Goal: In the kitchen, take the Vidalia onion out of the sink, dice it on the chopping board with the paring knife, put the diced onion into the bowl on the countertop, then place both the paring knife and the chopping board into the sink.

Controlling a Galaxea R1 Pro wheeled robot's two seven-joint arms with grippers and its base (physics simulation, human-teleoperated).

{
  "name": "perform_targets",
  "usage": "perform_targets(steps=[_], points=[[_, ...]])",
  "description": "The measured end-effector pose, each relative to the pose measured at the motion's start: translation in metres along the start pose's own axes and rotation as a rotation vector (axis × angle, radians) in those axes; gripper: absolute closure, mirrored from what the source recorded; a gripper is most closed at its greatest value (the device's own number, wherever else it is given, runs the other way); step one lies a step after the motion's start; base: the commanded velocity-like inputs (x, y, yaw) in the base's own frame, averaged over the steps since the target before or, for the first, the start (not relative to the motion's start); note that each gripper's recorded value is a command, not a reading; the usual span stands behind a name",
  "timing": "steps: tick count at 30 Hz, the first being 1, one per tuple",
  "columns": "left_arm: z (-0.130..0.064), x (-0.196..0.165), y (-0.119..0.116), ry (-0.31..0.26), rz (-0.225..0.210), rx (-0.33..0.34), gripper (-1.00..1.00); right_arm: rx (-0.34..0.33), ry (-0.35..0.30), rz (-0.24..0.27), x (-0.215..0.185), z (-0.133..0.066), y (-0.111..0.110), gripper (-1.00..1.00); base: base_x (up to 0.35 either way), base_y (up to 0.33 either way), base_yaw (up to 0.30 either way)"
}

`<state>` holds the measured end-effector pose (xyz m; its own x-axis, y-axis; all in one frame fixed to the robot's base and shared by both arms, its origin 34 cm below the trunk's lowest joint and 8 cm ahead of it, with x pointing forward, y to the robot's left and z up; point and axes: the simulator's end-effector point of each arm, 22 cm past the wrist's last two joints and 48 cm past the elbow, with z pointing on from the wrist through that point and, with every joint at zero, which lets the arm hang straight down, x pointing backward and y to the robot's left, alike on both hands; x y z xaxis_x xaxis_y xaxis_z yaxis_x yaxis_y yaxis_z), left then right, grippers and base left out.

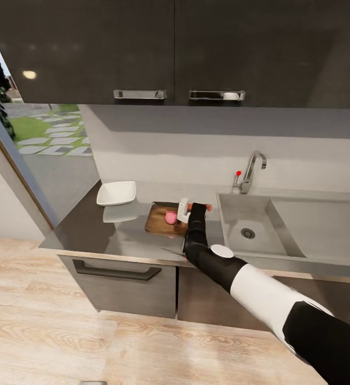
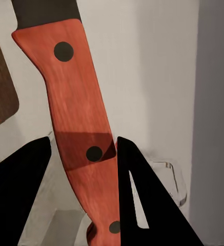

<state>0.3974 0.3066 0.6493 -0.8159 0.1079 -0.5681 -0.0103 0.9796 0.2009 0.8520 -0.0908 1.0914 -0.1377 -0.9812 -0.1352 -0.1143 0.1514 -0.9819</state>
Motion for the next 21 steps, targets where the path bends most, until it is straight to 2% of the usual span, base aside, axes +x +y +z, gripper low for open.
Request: perform_targets(steps=[13,18,21], points=[[0.000,0.001,0.007,0.002,0.004,-0.009,-1.00,0.090,-0.070,-0.060,-0.057,-0.037,-0.007,1.00,0.000,0.000,0.000],[0.001,0.001,0.007,0.002,0.004,-0.010,-1.00,0.141,-0.060,-0.090,-0.057,-0.040,-0.017,1.00,0.012,0.000,0.000],[0.000,0.001,0.008,0.002,0.005,-0.010,-1.00,0.171,-0.056,-0.102,-0.057,-0.041,-0.023,1.00,0.183,0.028,0.000]])
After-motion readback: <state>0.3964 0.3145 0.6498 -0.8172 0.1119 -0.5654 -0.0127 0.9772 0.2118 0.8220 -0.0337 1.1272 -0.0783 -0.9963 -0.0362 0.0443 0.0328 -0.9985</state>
